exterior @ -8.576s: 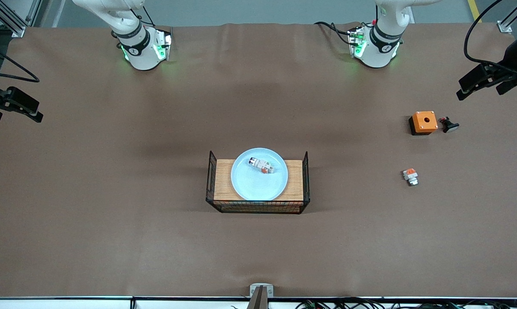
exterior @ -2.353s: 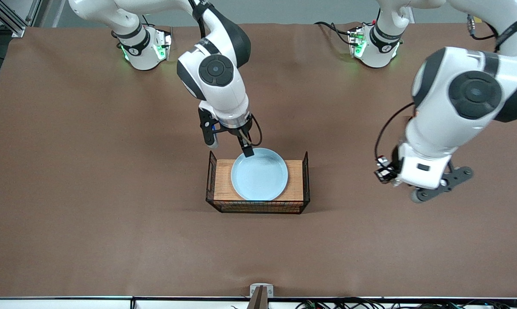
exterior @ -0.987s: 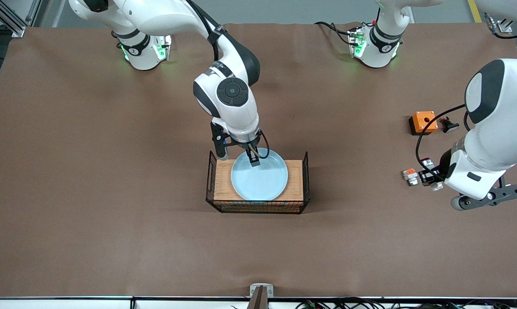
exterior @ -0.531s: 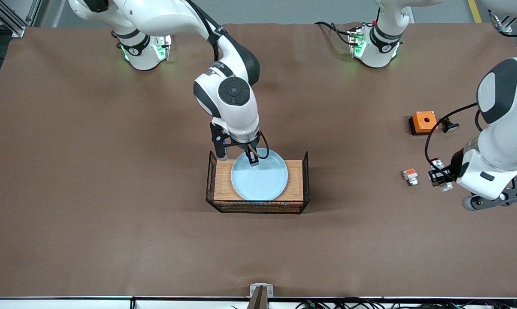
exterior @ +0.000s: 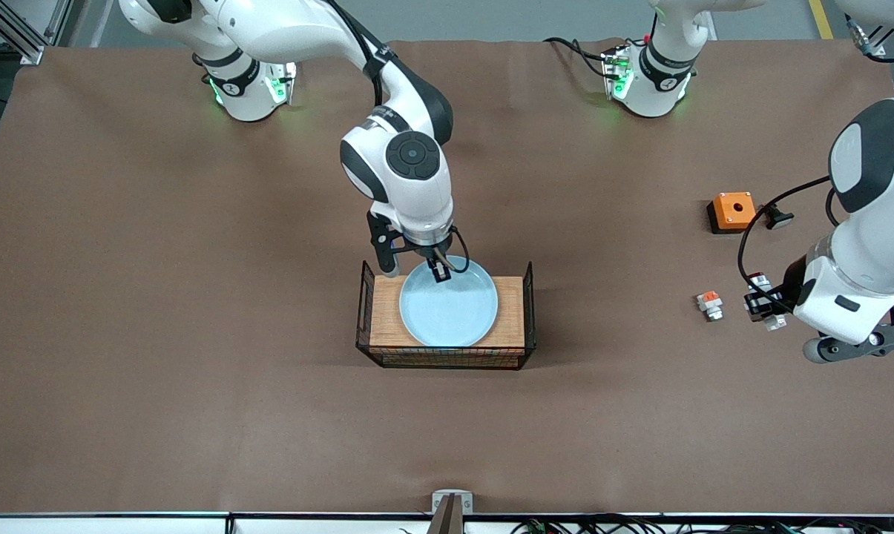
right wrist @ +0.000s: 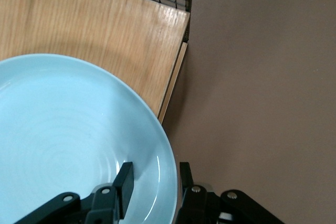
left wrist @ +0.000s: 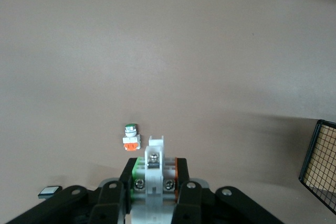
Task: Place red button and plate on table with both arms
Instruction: 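Carry the button toward the orange box while the right gripper grips the plate, then lift the blue plate out of the basket with the right gripper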
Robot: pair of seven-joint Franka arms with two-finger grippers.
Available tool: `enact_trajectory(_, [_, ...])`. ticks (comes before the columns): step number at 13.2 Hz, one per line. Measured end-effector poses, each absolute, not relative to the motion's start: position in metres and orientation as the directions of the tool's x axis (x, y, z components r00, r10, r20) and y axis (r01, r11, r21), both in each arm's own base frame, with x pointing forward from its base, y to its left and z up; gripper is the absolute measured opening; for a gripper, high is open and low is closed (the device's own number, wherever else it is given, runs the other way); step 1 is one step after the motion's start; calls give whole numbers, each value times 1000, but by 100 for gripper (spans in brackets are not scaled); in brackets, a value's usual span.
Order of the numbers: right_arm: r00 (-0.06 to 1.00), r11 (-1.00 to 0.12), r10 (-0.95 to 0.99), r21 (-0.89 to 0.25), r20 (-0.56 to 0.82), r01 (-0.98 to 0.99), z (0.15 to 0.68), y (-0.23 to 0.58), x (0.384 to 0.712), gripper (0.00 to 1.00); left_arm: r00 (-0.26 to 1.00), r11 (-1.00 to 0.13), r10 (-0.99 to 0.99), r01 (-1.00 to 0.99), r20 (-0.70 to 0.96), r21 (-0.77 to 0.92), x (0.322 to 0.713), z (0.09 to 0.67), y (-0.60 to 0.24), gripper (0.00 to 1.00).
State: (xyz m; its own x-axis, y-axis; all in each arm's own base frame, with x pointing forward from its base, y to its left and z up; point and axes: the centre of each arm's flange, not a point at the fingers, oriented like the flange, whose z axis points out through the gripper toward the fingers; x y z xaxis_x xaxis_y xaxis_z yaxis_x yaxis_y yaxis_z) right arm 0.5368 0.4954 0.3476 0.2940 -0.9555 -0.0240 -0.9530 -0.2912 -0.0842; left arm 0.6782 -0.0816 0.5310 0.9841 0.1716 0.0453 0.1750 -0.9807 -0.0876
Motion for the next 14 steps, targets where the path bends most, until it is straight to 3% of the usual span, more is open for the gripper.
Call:
enact_trajectory(2, [299, -296, -954, -84, -24, -952, 348, 496, 537, 27, 983, -980, 177, 180, 46, -88, 679, 531, -78, 33])
enact_trajectory(7, [303, -300, -953, -83, -23, -950, 348, 498, 535, 18, 983, -980, 178, 181, 45, -87, 679, 531, -77, 33])
enact_trajectory(10, [305, -302, -952, -87, -25, -949, 351, 499, 534, 5, 983, -981, 179, 181, 40, -71, 678, 531, -79, 33])
enact_trajectory(14, [306, -302, -952, -90, -28, -949, 356, 501, 535, 3, 984, -982, 176, 179, 38, -68, 678, 531, -81, 33])
